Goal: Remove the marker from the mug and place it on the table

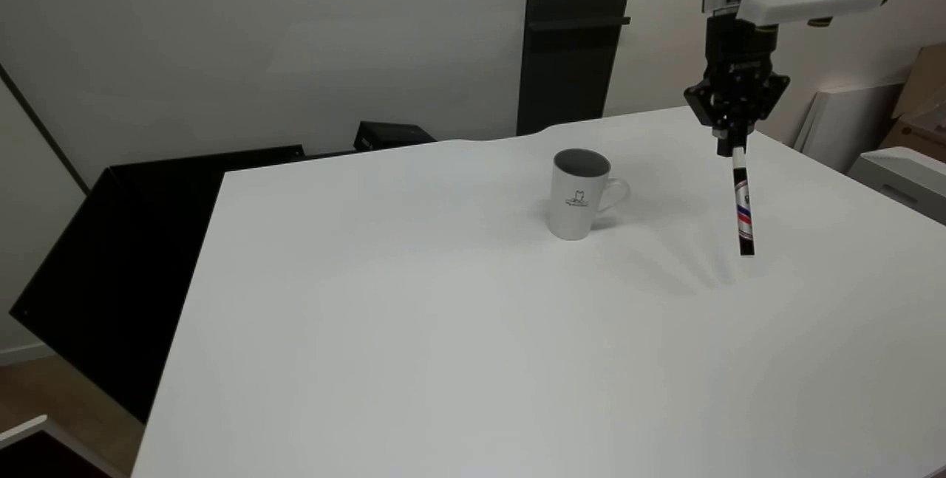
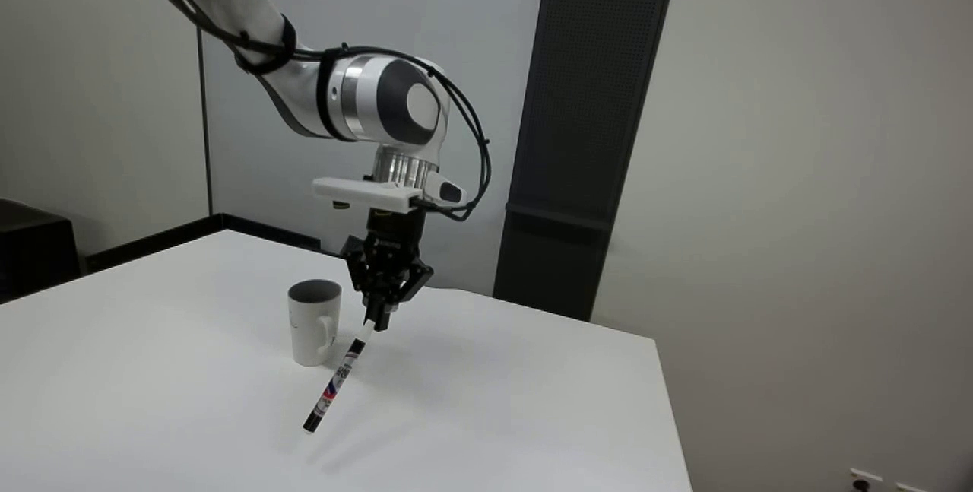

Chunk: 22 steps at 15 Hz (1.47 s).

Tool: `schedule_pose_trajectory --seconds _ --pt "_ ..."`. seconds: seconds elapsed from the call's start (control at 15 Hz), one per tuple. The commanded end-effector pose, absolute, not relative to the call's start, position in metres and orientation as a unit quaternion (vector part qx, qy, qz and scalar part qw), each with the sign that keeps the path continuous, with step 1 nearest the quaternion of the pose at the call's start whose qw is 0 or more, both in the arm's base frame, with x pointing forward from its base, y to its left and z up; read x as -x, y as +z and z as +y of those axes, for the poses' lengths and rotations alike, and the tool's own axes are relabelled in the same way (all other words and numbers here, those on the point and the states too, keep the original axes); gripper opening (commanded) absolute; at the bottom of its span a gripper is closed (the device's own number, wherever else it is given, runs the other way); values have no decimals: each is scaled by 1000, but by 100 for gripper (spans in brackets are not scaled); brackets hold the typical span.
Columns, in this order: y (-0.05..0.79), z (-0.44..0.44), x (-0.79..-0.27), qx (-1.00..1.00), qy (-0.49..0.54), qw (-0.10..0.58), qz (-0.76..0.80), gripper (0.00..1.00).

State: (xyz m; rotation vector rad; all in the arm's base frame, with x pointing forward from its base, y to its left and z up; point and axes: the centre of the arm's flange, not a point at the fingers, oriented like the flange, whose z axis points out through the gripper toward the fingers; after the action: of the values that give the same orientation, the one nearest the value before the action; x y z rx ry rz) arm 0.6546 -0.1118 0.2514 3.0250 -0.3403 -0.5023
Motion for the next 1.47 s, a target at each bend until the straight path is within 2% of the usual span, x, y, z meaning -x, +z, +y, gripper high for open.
schedule_pose_trajectory --seconds 0.0,0.73,0.8,0.93,1.13,1.4 --pt "220 -120 -653 -972 -206 5 -114 6" --pt "155 -130 -638 -955 -268 -10 -125 6" --pt "155 -128 -639 -956 -265 -7 -125 50" --pt "161 -126 -641 -959 -257 -4 -121 56" --pt "185 -121 -648 -971 -217 4 -99 74" --pt "238 -105 -654 -993 -110 27 -33 97"
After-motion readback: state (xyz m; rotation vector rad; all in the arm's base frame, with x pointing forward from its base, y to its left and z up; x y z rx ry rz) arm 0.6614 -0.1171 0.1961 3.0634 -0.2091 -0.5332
